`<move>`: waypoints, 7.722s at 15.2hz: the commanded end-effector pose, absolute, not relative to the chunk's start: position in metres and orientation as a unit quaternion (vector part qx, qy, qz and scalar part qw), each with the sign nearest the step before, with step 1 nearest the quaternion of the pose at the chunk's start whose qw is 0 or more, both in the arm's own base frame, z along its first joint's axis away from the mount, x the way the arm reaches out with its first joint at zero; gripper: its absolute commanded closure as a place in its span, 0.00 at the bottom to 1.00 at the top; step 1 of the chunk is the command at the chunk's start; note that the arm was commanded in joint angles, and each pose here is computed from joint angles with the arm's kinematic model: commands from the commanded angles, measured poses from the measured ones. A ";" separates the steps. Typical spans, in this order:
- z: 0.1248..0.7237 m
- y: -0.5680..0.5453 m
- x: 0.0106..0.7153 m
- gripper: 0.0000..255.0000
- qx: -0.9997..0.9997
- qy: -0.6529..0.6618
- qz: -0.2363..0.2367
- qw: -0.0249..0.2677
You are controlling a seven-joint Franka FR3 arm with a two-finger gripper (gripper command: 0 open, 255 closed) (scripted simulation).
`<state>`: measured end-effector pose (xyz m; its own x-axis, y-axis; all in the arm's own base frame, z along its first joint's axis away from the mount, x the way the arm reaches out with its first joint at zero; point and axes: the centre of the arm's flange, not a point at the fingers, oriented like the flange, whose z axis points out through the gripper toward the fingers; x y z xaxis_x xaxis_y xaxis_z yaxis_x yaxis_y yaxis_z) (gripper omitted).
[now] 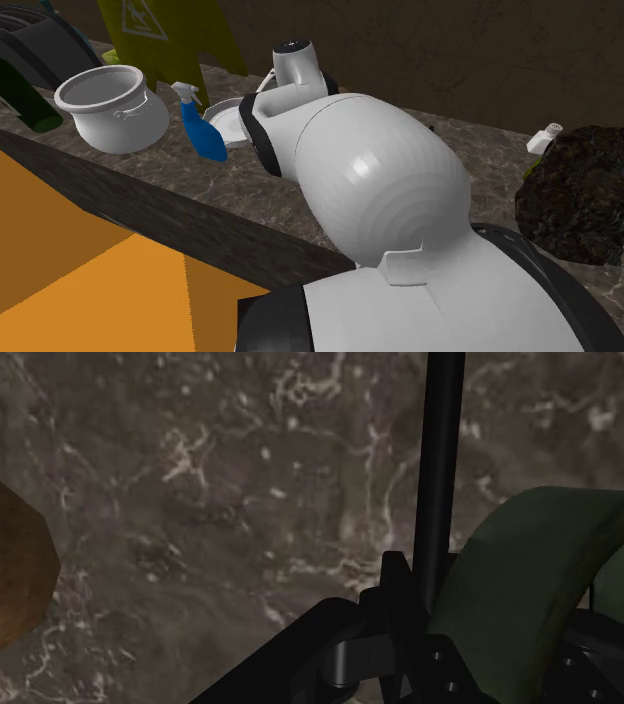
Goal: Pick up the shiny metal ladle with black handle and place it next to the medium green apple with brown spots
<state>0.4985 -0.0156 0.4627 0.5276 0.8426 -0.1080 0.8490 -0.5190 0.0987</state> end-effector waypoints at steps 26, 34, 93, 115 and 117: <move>0.572 -0.013 0.497 1.00 0.871 0.486 -0.025 0.069; 0.614 -0.013 0.497 1.00 0.871 0.486 -0.025 0.069; 0.555 -0.513 0.465 1.00 0.871 0.486 -0.025 0.069; 0.473 -0.513 0.465 1.00 0.871 0.486 -0.025 0.069; 0.473 -0.513 0.465 0.00 0.871 0.486 -0.025 0.069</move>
